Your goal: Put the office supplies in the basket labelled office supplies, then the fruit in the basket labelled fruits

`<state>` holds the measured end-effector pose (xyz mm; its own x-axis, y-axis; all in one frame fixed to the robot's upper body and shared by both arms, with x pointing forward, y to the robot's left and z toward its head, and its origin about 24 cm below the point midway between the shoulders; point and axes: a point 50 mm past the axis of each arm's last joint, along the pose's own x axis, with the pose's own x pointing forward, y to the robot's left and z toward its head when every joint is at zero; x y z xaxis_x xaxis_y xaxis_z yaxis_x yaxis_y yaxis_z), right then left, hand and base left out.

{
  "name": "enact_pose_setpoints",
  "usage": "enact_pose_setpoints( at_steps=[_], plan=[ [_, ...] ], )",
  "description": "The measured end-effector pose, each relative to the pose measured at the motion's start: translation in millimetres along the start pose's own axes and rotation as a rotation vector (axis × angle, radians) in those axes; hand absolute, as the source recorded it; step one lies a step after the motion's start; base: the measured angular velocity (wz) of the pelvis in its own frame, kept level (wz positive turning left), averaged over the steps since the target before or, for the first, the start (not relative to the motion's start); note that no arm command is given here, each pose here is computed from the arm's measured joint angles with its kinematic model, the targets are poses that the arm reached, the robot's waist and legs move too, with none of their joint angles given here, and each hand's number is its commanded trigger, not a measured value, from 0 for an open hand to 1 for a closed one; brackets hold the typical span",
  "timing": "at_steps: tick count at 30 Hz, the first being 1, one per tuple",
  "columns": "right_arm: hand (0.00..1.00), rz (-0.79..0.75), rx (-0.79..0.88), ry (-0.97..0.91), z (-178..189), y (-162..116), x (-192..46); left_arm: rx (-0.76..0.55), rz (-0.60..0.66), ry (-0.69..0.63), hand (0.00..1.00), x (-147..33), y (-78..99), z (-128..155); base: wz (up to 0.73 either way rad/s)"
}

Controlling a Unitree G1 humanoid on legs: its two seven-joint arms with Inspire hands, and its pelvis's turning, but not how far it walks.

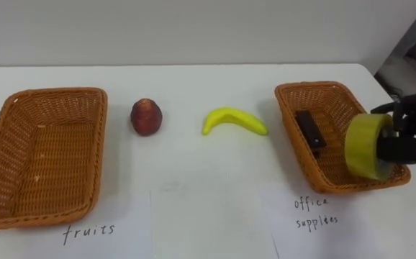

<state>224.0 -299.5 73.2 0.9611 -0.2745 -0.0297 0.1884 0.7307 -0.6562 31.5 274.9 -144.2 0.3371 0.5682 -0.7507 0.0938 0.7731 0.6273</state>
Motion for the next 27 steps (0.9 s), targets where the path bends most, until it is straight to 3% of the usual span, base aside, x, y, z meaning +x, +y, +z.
enact_pose_setpoints(
  at_steps=[1, 2, 3, 4, 27],
  plan=[
    [0.62, 0.000, 0.000, 0.000, 0.0, 0.0, 0.0, -0.004, 0.003, 0.002, 0.00, 0.3, 0.8, 0.0, 0.00],
    [0.50, 0.000, -0.002, 0.000, 0.0, 0.0, 0.0, -0.007, 0.007, 0.004, 0.00, 0.3, 1.4, -0.5, 0.00],
    [0.04, -0.001, -0.007, 0.000, 0.0, 0.0, 0.0, -0.008, 0.009, 0.002, 0.00, 0.2, 1.6, -0.3, 0.00],
    [0.00, -0.002, -0.023, 0.001, -0.1, 0.2, -0.1, -0.009, 0.013, -0.005, 0.00, 0.0, 2.5, 0.5, 0.00],
    [0.00, 0.008, -0.074, 0.010, -2.0, 1.0, -1.5, -0.003, 0.017, 0.010, 0.00, -3.8, 2.8, -9.2, 0.00]
  ],
)
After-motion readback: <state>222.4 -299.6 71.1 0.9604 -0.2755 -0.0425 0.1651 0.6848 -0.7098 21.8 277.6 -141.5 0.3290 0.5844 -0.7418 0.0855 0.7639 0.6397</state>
